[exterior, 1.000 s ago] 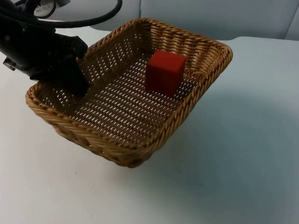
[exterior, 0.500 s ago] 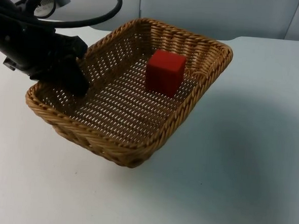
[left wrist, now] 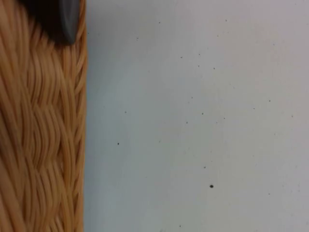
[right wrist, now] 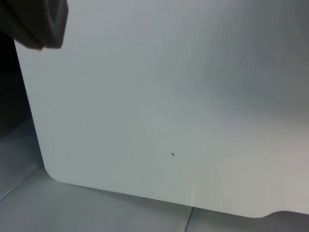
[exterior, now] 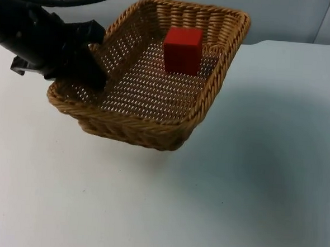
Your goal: Pick up the basket with the left hand and place the cube into the basket with the right hand.
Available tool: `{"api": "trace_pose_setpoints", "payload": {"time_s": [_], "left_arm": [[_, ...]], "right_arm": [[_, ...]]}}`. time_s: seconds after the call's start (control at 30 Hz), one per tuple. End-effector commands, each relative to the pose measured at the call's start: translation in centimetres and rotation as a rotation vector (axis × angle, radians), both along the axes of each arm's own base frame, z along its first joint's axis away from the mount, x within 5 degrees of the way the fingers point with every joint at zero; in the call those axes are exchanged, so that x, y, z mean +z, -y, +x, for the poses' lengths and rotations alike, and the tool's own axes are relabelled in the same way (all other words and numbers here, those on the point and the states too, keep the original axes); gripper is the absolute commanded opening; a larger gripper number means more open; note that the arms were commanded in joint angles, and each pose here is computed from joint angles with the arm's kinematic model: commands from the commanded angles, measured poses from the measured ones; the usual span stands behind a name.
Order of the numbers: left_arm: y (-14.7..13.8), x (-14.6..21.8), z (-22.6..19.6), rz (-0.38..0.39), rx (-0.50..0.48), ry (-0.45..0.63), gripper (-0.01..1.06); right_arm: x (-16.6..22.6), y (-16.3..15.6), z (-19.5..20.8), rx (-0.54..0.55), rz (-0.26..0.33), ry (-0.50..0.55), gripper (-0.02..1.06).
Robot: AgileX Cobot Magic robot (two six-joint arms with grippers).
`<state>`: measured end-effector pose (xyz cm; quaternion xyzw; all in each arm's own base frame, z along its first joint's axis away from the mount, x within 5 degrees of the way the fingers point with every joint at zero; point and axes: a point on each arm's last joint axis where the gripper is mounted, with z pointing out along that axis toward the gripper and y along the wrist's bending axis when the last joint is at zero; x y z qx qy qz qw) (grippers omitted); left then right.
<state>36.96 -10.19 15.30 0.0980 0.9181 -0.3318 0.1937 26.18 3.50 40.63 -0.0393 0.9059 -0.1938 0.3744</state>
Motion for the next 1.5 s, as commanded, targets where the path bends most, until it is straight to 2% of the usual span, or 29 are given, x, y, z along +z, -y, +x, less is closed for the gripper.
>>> {"api": "trace_pose_setpoints", "payload": {"time_s": [0.0,0.33,0.47,0.5,0.57,0.6,0.67,0.73,0.8,0.9,1.07,1.13,1.27,1.33,1.43,1.47], "left_arm": [[0.1,-0.1,0.3,-0.045,0.035,-0.013,0.00],[0.2,-5.1,0.6,-0.038,0.057,-0.130,0.00],[0.3,-5.5,0.5,-0.040,0.026,-0.119,0.05],[0.3,-5.6,0.5,-0.037,0.016,-0.108,0.10],[0.3,-5.6,0.5,-0.031,0.000,-0.098,0.31],[0.3,-5.6,0.5,-0.031,0.000,-0.098,0.31],[0.3,-5.6,0.5,-0.028,0.003,-0.096,0.54],[0.3,-5.6,0.5,-0.028,0.003,-0.096,0.71],[0.3,-5.6,0.5,-0.028,0.003,-0.096,0.76],[0.3,-5.5,0.7,-0.019,-0.009,-0.084,0.76],[0.2,-4.0,2.3,0.058,-0.092,-0.012,0.76],[0.2,-3.5,2.8,0.063,-0.093,-0.001,0.76],[0.0,-0.7,4.6,0.120,-0.123,0.078,0.75],[-0.2,1.6,5.6,0.171,-0.120,0.121,0.70],[-0.6,6.6,6.7,0.227,-0.105,0.211,0.49],[-0.6,6.6,6.7,0.227,-0.105,0.211,0.49]], "right_arm": [[0.5,0.1,-0.2,0.011,0.004,0.024,0.01],[0.7,-0.1,0.1,0.035,0.011,0.057,0.01],[0.8,-0.2,0.2,0.045,0.013,0.071,0.01],[0.8,-0.2,0.2,0.049,0.015,0.077,0.01],[0.8,-0.3,0.3,0.054,0.016,0.084,0.01],[0.8,-0.3,0.3,0.054,0.016,0.084,0.01],[0.9,-0.3,0.3,0.056,0.017,0.087,0.01],[0.9,-0.3,0.3,0.061,0.018,0.094,0.01],[0.9,-0.4,0.4,0.065,0.019,0.099,0.01],[1.0,-0.5,0.4,0.072,0.027,0.105,0.01],[0.8,-0.9,0.6,0.114,0.056,0.096,0.01],[0.8,-1.0,0.6,0.119,0.051,0.094,0.01],[0.8,-0.9,0.6,0.117,0.036,0.098,0.01],[0.8,-0.8,0.6,0.115,0.029,0.098,0.01],[0.8,-0.8,0.6,0.112,0.031,0.092,0.01],[0.8,-0.8,0.6,0.112,0.031,0.092,0.01]]}}
